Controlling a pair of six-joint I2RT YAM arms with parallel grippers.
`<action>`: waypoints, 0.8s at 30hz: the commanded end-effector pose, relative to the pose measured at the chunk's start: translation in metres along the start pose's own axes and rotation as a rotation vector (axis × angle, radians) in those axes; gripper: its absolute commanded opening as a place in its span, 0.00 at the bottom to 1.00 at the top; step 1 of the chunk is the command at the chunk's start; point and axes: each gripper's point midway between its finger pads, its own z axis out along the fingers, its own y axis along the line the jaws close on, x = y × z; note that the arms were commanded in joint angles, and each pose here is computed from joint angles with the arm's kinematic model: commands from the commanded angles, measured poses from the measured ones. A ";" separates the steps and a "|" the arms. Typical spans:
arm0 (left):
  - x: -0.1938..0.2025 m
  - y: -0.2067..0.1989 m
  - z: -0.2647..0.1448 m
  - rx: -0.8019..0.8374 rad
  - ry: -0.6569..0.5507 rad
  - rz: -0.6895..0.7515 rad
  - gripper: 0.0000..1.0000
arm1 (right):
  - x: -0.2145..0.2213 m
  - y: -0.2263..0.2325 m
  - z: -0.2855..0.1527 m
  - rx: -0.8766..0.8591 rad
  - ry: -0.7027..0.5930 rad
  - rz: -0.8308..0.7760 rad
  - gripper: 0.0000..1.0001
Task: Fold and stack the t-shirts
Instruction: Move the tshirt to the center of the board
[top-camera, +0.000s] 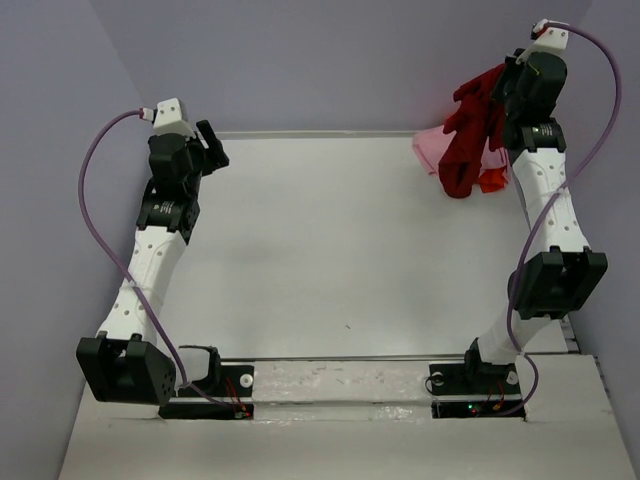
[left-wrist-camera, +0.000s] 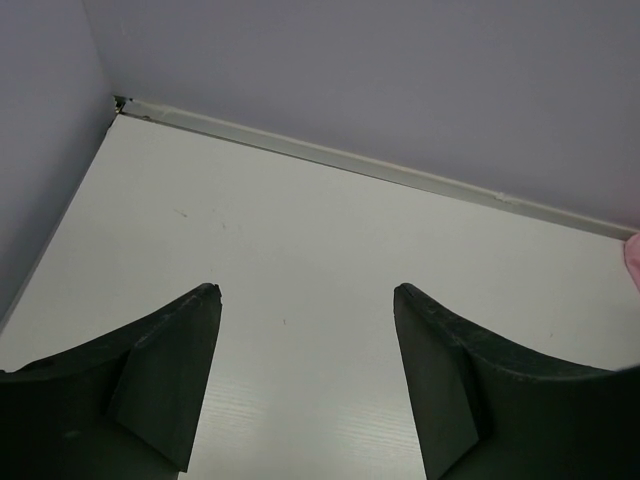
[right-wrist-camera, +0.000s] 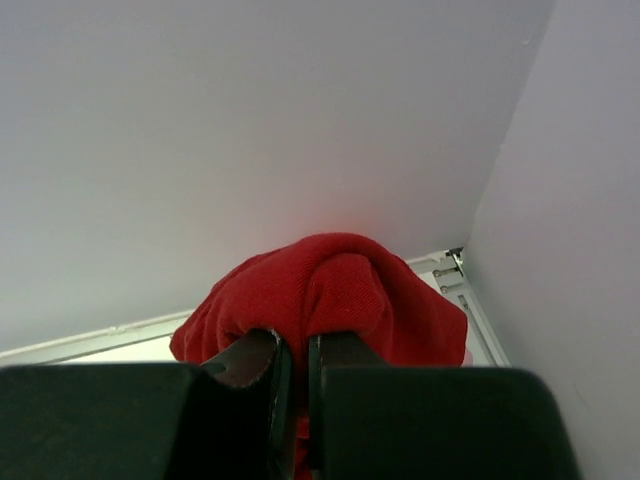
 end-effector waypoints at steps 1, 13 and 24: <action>-0.003 -0.006 -0.003 0.025 -0.018 -0.017 0.79 | -0.053 0.003 0.001 -0.003 -0.170 0.026 0.00; 0.000 -0.007 -0.001 0.035 -0.008 -0.013 0.79 | -0.049 0.008 0.005 -0.021 -0.157 0.048 0.00; -0.014 -0.010 0.002 0.032 -0.034 -0.003 0.90 | -0.123 0.103 -0.073 -0.392 -0.210 0.037 0.00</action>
